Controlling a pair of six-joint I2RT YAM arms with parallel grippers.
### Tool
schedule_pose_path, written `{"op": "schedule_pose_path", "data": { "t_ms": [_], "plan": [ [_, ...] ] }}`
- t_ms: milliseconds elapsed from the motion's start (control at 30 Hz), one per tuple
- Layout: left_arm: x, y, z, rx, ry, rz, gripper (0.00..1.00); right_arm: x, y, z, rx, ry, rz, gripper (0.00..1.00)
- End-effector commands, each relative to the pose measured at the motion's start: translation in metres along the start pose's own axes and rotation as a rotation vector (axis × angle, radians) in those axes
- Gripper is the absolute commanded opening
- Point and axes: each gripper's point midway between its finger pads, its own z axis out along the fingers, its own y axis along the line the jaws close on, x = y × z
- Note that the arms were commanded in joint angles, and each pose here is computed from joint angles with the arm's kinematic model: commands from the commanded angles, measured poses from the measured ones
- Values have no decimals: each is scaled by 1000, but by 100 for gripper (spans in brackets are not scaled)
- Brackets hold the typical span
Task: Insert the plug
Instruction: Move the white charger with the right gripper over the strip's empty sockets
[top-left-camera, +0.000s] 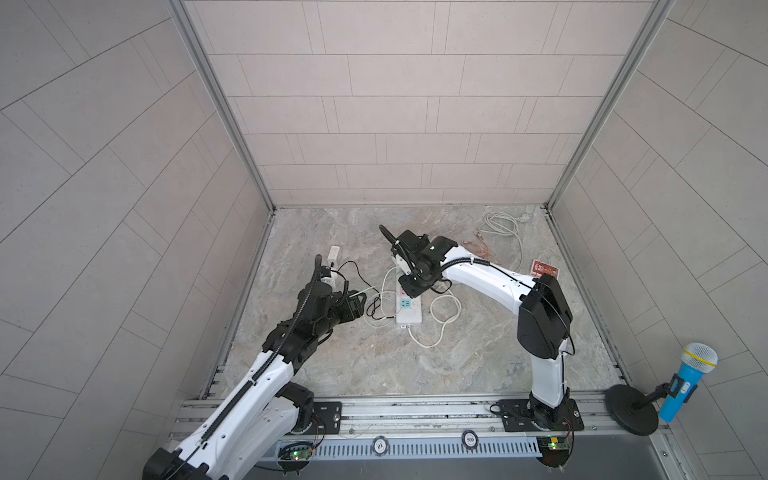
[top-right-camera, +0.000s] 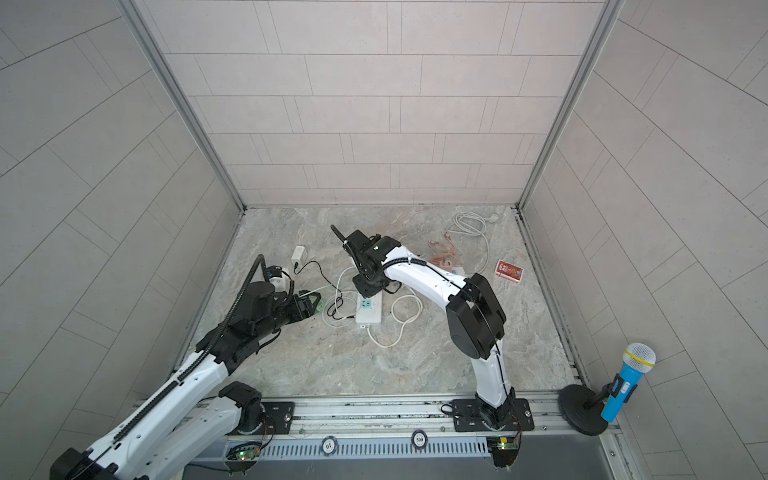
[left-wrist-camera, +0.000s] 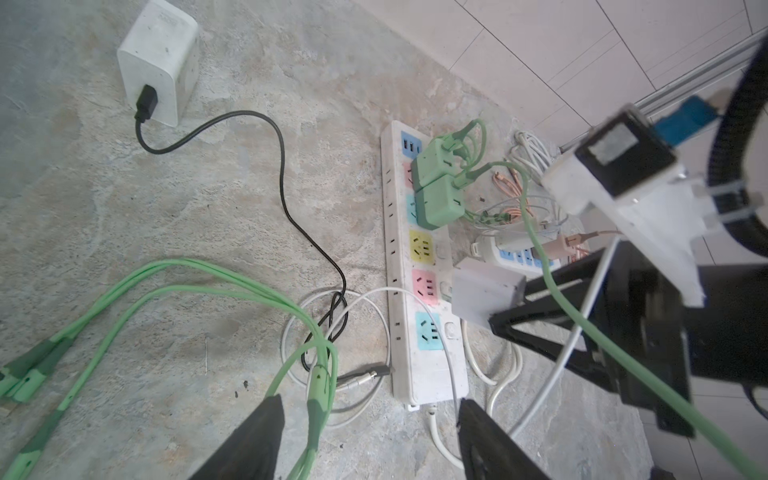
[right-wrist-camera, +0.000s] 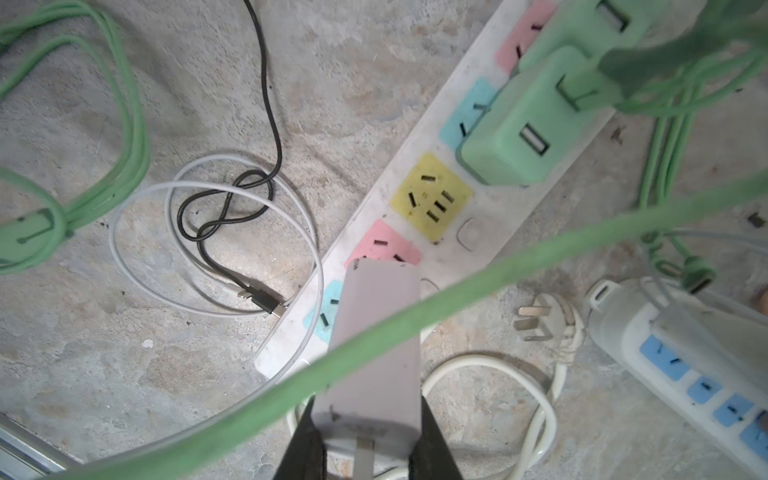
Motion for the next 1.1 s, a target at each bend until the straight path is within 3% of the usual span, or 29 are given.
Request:
{"op": "schedule_pose_path", "data": {
  "t_ms": [0,100,267,433,600,1067],
  "plan": [
    [16,9,-3,-20,41,3,73,11,-21,-6,44,94,-54,0],
    [21,20,2,-87,78,14,74,4,-32,-7,32,94,-42,0],
    [39,4,21,-13,219,-4,67,4,-46,-12,64,118,-39,0],
    [49,-7,27,38,274,12,59,13,-51,-4,62,142,-33,0],
    [55,-13,25,59,294,9,55,19,-51,9,48,157,-25,0],
    [44,9,48,-73,262,-16,58,45,-26,27,-58,155,-16,0]
  ]
}}
